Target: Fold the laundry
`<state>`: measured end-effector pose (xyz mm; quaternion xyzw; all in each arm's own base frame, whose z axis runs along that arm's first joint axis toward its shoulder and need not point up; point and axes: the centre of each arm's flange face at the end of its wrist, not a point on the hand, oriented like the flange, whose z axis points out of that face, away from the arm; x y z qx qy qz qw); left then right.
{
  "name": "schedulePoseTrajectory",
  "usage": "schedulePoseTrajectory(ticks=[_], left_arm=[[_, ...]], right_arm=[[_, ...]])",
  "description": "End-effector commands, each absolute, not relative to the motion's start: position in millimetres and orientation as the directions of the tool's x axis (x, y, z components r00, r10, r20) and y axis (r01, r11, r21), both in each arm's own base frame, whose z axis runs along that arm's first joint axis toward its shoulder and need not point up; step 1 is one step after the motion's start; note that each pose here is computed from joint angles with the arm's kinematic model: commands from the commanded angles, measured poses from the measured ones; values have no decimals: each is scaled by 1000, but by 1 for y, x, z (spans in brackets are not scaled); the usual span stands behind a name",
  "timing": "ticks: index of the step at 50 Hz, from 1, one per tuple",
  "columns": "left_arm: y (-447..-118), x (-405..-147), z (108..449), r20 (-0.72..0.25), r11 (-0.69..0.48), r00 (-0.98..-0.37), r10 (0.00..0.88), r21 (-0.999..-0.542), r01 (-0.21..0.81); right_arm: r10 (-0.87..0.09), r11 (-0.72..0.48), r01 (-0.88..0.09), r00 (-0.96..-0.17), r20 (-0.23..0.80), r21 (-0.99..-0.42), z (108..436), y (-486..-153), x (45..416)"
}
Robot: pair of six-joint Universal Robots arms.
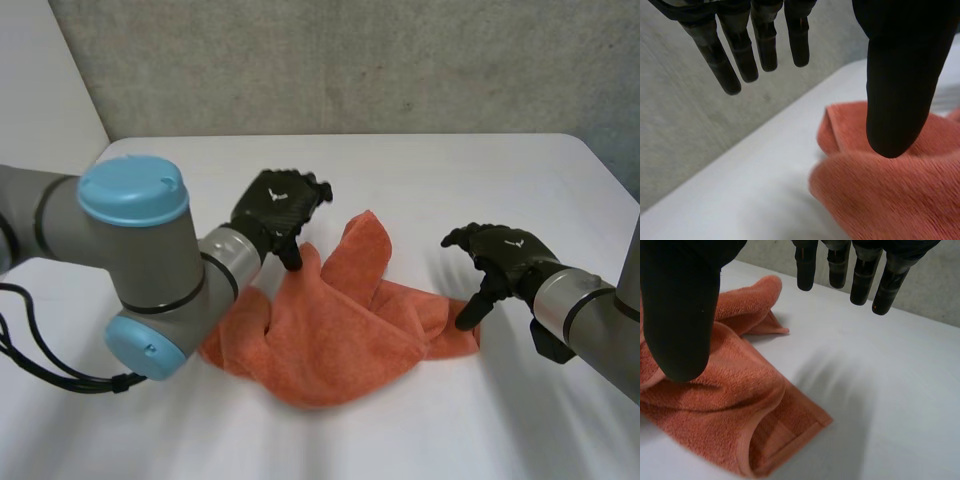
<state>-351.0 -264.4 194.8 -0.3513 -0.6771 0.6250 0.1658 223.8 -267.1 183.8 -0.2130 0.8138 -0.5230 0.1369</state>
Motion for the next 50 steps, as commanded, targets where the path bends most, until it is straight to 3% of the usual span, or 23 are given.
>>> schedulePoseTrajectory(ticks=[1, 16, 28, 40, 45, 48, 49, 50], left_arm=[[-265, -354, 165, -227, 11, -666, 710, -943, 333], [-262, -351, 138, -287, 25, -628, 724, -898, 439], [-262, -336, 142, -422, -9, -645, 637, -840, 542], [-265, -332, 158, -454, -57, -652, 608, -844, 534], [-281, -328, 166, -464, -83, -678, 570, -853, 515], [-296, -332, 185, -491, -166, -701, 517, -861, 482], [-308, -332, 201, -507, -226, -724, 468, -860, 457], [-309, -332, 201, -507, -227, -724, 468, -860, 456]], right_arm=[[-492, 380, -207, -871, -8, -902, 179, -266, 221], [-520, 366, -302, -851, 76, -881, 170, -262, 217], [-539, 403, -302, -841, 43, -864, 152, -282, 227], [-600, 436, -307, -799, -20, -846, 131, -298, 261], [-618, 363, -290, -787, 5, -885, 147, -311, 275], [-614, 266, -259, -788, 44, -928, 175, -324, 281], [-607, 187, -232, -791, 73, -955, 198, -333, 284], [-607, 186, -231, -791, 74, -955, 199, -333, 284]])
